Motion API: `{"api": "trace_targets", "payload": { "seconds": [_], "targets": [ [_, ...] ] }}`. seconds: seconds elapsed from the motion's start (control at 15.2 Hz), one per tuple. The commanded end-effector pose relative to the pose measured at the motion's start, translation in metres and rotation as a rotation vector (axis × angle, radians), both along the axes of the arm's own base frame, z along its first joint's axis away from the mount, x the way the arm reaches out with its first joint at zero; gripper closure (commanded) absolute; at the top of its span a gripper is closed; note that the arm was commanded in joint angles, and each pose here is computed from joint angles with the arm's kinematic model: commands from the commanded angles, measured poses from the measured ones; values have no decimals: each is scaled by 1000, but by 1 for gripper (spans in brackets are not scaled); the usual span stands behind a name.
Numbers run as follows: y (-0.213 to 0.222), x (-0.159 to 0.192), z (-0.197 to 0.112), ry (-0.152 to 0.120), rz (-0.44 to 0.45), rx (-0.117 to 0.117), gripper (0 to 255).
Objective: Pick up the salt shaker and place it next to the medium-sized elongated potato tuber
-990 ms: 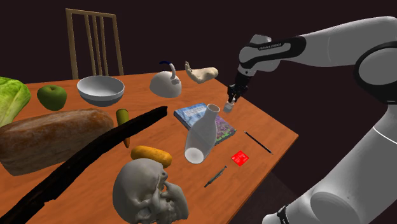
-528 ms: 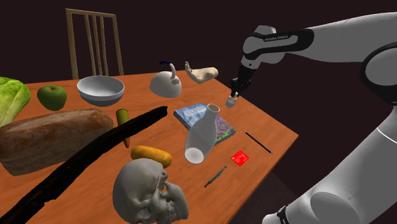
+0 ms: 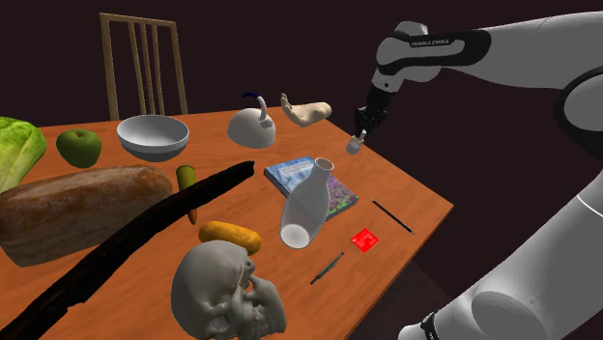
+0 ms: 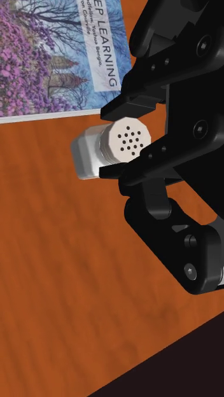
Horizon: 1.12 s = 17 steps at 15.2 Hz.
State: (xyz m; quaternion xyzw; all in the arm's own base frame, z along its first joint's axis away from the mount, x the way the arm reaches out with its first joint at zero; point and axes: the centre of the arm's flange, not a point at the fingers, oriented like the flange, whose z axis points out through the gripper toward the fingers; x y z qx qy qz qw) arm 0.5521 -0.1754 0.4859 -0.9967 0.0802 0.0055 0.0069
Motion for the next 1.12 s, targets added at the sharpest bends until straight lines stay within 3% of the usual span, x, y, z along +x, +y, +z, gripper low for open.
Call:
{"api": "trace_targets", "payload": {
  "seconds": [0.0, 0.53, 1.06],
  "targets": [
    [-1, 0, 11, 0, 0, 0, 255],
    [-1, 0, 49, 0, 0, 0, 255],
    [103, -18, 49, 0, 0, 0, 255]
  ]
}}
